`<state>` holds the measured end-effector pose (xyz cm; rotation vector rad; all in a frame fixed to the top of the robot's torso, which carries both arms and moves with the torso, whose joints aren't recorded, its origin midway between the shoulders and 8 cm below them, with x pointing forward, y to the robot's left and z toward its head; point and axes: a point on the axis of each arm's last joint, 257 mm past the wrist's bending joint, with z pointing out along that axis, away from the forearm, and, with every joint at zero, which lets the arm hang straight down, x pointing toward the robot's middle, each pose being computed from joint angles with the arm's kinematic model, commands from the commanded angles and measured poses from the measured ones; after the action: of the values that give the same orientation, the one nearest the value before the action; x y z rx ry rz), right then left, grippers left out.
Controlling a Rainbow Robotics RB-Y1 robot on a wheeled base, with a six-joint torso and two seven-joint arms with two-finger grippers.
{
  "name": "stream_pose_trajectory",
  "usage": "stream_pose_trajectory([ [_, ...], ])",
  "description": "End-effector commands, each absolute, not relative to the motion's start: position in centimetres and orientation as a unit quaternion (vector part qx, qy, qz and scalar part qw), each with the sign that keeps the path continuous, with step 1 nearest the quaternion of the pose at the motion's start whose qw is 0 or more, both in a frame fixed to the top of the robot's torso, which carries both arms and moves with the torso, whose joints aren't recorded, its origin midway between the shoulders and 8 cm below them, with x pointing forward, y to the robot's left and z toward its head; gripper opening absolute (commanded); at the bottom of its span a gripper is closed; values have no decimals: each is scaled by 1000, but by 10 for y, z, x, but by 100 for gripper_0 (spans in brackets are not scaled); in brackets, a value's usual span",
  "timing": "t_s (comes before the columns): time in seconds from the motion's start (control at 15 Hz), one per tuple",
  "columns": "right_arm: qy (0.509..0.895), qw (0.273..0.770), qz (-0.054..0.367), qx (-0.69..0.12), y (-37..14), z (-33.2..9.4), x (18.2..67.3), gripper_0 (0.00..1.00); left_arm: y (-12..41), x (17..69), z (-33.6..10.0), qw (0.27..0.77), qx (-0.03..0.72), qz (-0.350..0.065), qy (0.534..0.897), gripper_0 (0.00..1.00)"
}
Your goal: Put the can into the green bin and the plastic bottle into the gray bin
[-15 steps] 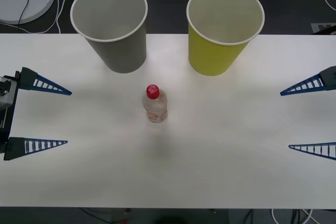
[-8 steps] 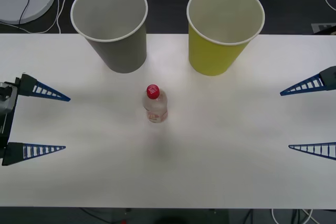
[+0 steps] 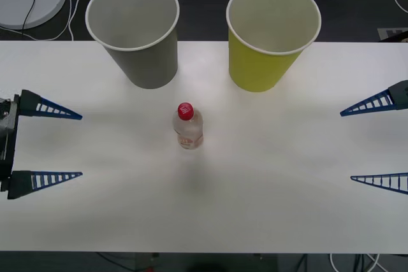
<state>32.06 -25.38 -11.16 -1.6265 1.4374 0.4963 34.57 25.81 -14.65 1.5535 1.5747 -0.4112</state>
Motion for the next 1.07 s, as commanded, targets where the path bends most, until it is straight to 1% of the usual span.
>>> stream_pose_trajectory([
  [0.07,579,442,200,-655,-254,-112,321,100,250,348,-151,460,597,-177,633,100],
  [0.2,579,442,200,-655,-254,-112,321,100,249,351,-156,476,581,-176,636,100],
  [0.47,579,442,200,-655,-254,-112,321,100,242,360,-170,493,562,-166,642,100],
  [0.67,579,442,200,-655,-254,-112,321,100,235,364,-179,503,548,-167,647,100],
  [0.93,579,442,200,-655,-254,-112,321,100,220,367,-190,514,537,-173,646,100],
  [1.07,579,442,200,-655,-254,-112,321,100,211,370,-199,518,538,-166,644,100],
])
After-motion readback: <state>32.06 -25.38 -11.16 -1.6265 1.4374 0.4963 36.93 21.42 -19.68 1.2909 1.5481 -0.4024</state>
